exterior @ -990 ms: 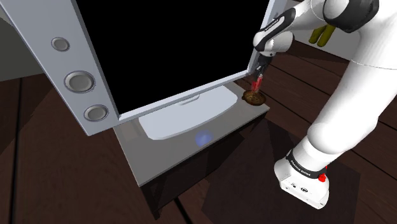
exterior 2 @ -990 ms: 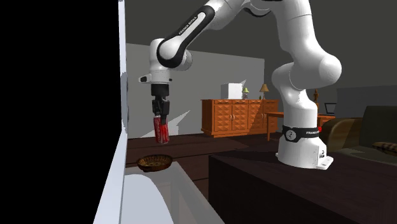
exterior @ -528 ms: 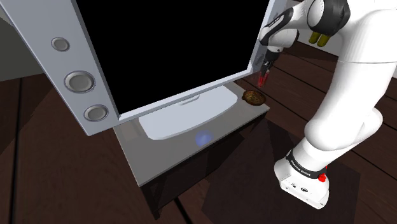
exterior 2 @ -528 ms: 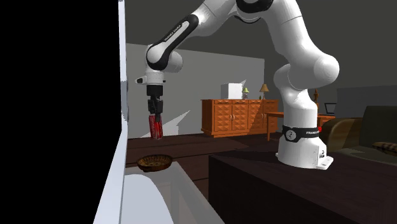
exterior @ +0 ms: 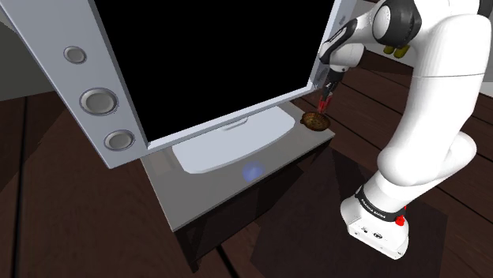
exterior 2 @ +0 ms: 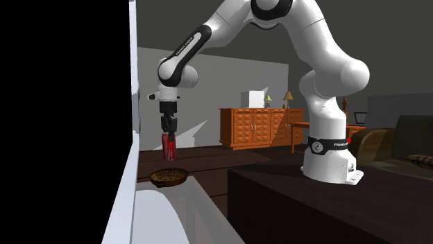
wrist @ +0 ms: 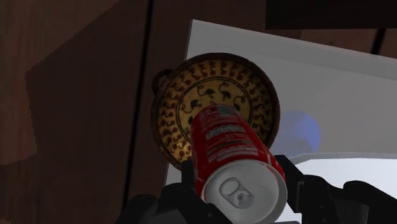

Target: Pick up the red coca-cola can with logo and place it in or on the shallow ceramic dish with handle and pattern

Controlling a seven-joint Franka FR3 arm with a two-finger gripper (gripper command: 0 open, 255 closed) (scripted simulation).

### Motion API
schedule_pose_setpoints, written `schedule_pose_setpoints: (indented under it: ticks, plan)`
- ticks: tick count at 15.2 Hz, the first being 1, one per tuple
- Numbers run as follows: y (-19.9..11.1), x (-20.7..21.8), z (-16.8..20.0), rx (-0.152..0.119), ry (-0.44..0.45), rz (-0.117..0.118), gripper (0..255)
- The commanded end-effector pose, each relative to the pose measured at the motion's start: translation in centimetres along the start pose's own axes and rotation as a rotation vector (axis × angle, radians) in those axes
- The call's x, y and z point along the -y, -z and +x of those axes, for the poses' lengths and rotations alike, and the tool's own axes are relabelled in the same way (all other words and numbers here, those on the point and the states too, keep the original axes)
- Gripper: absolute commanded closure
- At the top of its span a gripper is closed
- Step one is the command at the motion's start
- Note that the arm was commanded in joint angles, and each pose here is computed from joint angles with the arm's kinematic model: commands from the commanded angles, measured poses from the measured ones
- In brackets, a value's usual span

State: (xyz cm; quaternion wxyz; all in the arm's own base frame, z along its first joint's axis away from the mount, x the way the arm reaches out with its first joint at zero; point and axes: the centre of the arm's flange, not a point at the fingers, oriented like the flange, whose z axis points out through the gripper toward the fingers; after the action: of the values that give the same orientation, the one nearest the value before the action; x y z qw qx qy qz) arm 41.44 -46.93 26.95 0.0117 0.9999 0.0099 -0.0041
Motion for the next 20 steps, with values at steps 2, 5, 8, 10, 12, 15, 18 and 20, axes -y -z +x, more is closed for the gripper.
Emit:
schedule_pose_setpoints:
  ticks: [2, 5, 8, 10, 12, 15, 18, 20]
  plan:
    - [-1.6, 0.0, 0.0, 0.0, 0.0, -0.001, 255]
    - [-3.2, 0.0, 0.0, 0.0, 0.0, -0.001, 255]
    - [-4.7, 0.0, 0.0, 0.0, 0.0, -0.001, 255]
    - [-5.8, 0.1, 0.0, 0.0, 0.0, -0.001, 255]
    - [-6.4, 0.1, 0.0, 0.0, 0.0, -0.001, 255]
    - [-6.4, 0.1, 0.0, 0.0, 0.0, -0.001, 255]
    - [-6.4, 0.1, 0.0, 0.0, 0.0, -0.001, 255]
    - [-6.4, 0.1, 0.0, 0.0, 0.0, -0.001, 0]
